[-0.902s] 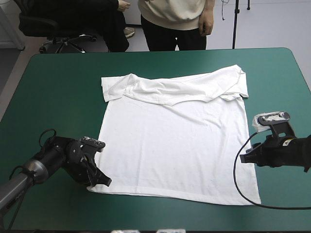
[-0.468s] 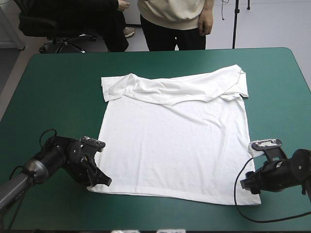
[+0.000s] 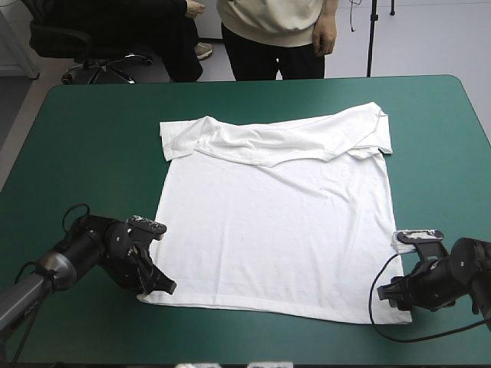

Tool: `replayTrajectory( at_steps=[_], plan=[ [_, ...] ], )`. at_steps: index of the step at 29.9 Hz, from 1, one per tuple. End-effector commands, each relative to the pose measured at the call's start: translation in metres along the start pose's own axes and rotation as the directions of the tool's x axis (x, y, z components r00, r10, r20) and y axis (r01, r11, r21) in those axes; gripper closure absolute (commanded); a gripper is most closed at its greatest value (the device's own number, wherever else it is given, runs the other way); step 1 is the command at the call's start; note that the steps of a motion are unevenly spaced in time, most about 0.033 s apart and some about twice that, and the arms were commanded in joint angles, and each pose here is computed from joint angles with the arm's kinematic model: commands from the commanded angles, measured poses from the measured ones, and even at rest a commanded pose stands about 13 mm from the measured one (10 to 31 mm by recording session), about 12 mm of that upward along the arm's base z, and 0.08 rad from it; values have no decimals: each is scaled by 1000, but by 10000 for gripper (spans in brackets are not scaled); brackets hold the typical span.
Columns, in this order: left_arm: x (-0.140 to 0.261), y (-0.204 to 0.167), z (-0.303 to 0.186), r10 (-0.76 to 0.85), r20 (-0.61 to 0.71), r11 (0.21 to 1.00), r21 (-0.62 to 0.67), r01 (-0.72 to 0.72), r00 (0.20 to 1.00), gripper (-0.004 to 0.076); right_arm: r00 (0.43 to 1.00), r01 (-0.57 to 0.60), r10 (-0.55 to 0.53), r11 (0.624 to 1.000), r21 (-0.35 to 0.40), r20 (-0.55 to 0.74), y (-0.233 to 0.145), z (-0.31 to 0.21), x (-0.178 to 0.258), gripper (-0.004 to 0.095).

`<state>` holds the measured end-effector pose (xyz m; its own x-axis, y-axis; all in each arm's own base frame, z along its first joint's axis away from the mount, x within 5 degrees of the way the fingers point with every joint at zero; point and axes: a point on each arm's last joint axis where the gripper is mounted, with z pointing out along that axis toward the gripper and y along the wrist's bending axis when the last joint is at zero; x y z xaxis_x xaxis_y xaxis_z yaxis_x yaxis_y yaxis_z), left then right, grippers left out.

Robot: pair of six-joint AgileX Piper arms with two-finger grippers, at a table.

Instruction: Fold the cloth

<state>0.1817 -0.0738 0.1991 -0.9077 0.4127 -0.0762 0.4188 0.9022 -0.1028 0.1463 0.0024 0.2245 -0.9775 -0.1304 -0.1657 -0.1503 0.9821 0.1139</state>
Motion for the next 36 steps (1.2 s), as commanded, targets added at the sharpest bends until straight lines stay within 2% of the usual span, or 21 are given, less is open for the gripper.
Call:
replayTrajectory(
  at_steps=[1, 4, 6, 15, 17, 18, 20, 23, 28, 32, 36],
  plan=[
    [-4, -6, 3, -25, 33, 999, 45, 24, 999, 741, 1000, -20, 20, 1000, -24, -18, -1, 4, -10, 376],
    [-4, -6, 3, -25, 33, 999, 45, 24, 999, 741, 997, -36, 33, 998, -44, -63, -2, 12, -13, 386],
    [-4, -6, 3, -26, 39, 999, 44, 24, 999, 741, 995, -47, 41, 997, -62, -95, -1, 15, -13, 430],
    [-5, -5, 3, -17, 53, 999, 41, 15, 998, 741, 986, -41, 14, 987, -158, -168, 7, 26, 1, 767],
    [-6, -5, 3, -15, 63, 999, 39, 12, 998, 741, 987, -42, 15, 985, -165, -161, 8, 29, 1, 898],
    [-7, -5, 3, -15, 71, 999, 38, 12, 997, 741, 988, -46, 21, 986, -162, -155, 8, 29, 1, 929],
    [-8, -5, -1, -8, 104, 1000, 27, 6, 994, 741, 991, -48, 28, 987, -154, -129, 7, 27, -2, 909],
    [-10, -2, -15, -1, 155, 1000, -24, 5, 988, 741, 998, -44, 39, 994, -97, -50, 3, 16, -10, 906],
    [-21, 0, -56, 21, 266, 996, -94, 4, 964, 741, 988, -4, 2, 1000, 11, 157, 0, -27, -29, 906],
    [-36, -4, -94, 23, 392, 997, -79, 9, 920, 741, 948, 24, -35, 999, 38, 317, 4, -68, -43, 906],
    [-52, -9, -151, 60, 558, 995, -103, -2, 828, 741, 869, 67, -91, 996, 67, 487, 11, -116, -59, 906]
  ],
)
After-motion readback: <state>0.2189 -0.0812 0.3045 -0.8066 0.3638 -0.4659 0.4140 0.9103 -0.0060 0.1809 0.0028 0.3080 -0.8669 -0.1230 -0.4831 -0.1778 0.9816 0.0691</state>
